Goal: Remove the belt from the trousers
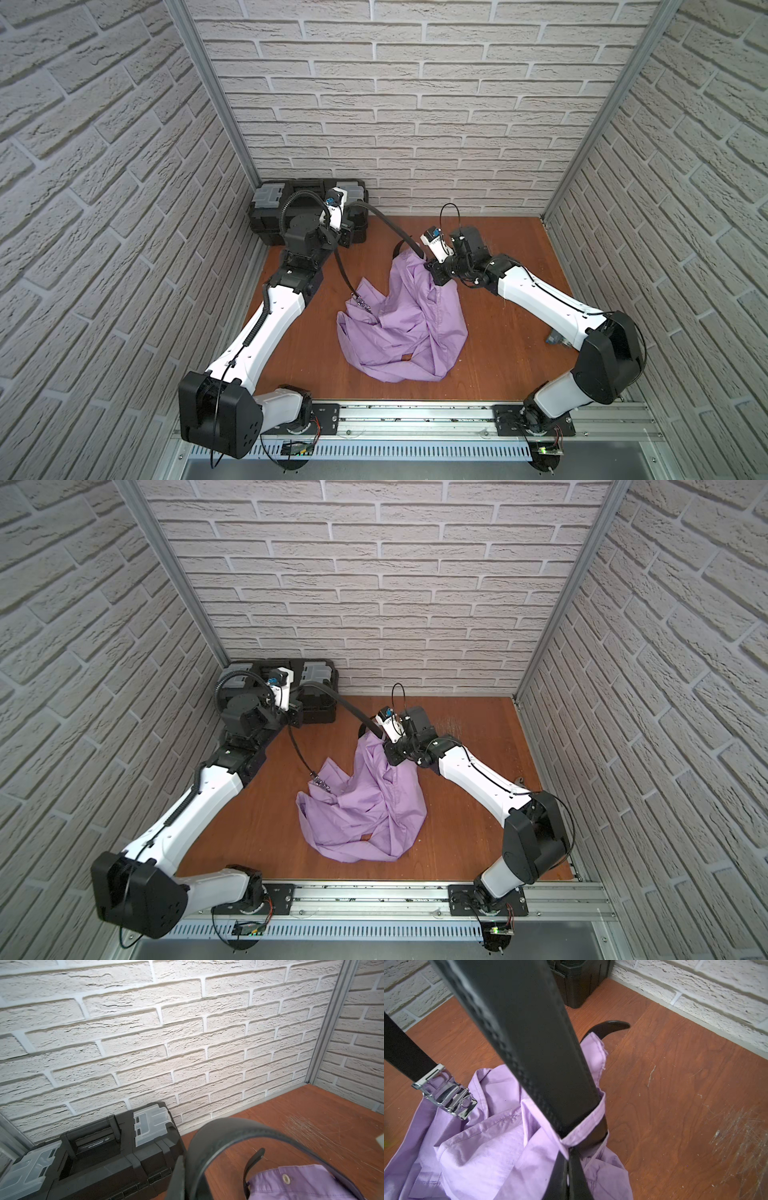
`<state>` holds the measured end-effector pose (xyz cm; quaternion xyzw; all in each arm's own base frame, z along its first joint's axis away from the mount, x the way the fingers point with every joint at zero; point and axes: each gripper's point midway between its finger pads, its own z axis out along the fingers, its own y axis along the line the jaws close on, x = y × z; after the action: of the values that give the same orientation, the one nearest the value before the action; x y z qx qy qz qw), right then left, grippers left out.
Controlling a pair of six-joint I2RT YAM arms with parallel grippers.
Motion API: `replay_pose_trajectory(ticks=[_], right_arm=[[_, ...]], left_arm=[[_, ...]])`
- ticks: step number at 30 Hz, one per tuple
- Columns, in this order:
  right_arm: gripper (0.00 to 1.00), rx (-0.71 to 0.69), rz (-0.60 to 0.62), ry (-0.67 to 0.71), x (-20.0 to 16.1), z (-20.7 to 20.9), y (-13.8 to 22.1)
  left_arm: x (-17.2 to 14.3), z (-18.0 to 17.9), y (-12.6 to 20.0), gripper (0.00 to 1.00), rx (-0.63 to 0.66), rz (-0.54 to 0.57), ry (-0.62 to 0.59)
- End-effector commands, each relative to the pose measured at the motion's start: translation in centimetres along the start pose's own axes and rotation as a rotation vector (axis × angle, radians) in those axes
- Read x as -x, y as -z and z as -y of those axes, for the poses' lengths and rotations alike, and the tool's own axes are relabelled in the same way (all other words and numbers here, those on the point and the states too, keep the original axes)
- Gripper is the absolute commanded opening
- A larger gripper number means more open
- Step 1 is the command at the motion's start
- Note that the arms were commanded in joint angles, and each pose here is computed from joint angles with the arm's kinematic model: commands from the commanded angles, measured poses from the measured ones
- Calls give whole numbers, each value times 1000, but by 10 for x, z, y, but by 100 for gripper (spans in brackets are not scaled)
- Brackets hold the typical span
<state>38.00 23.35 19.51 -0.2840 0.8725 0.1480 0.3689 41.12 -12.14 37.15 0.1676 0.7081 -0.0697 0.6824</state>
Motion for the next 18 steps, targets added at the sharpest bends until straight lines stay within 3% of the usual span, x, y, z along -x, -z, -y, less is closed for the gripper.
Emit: replay_pose_trajectory(ticks=[1,9,18], right_arm=[[3,-102,-47,-6,-12,21,-2],[3,-163,-61,-21,-4,42,0],[3,-42,22,-1,11,20,4]], left_arm=[[67,-28,24,0,62,189,30],[75,-54,34,0,97,181,45],[-5,-14,7,0,-106,95,75]])
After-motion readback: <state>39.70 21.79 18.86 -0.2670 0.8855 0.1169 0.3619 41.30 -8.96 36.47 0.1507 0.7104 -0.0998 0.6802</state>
